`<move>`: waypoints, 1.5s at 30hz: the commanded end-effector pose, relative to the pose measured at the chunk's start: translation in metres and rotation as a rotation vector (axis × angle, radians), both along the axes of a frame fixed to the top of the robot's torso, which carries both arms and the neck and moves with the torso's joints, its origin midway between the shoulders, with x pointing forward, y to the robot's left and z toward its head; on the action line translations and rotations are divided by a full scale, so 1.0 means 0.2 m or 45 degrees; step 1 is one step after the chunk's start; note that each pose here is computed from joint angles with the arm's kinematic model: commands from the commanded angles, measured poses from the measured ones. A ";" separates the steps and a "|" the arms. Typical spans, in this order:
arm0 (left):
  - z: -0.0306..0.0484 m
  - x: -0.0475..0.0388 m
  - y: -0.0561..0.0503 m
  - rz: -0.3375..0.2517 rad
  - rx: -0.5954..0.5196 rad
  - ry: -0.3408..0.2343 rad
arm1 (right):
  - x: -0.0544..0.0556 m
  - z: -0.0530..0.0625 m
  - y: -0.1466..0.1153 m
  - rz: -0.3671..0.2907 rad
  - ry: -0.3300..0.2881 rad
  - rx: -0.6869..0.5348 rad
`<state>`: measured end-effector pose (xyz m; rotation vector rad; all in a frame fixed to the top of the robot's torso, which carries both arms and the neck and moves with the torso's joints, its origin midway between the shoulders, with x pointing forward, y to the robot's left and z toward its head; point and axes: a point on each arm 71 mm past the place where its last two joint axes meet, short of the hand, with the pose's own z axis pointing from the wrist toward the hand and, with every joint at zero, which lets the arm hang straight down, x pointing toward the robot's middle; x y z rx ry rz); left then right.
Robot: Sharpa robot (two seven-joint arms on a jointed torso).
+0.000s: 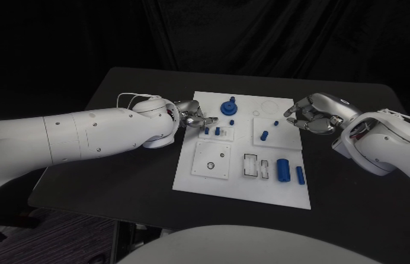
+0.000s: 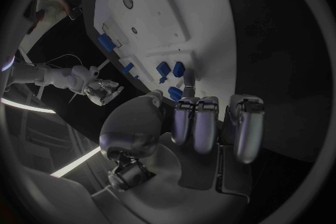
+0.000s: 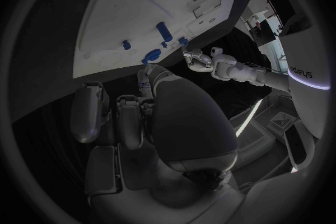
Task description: Assemble the parts on the task board
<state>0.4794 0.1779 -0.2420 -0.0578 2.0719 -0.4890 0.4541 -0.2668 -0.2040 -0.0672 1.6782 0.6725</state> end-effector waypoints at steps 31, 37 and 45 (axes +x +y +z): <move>0.161 0.054 -0.09 -0.391 -0.307 -0.610 | -0.01 0.02 -0.01 0.000 -0.053 0.026; 0.134 0.080 -0.14 -0.549 -0.304 -0.551 | -0.01 0.02 -0.01 0.005 -0.061 0.030; 0.100 0.124 -0.20 -0.636 -0.282 -0.470 | -0.01 0.02 -0.01 0.003 -0.056 0.028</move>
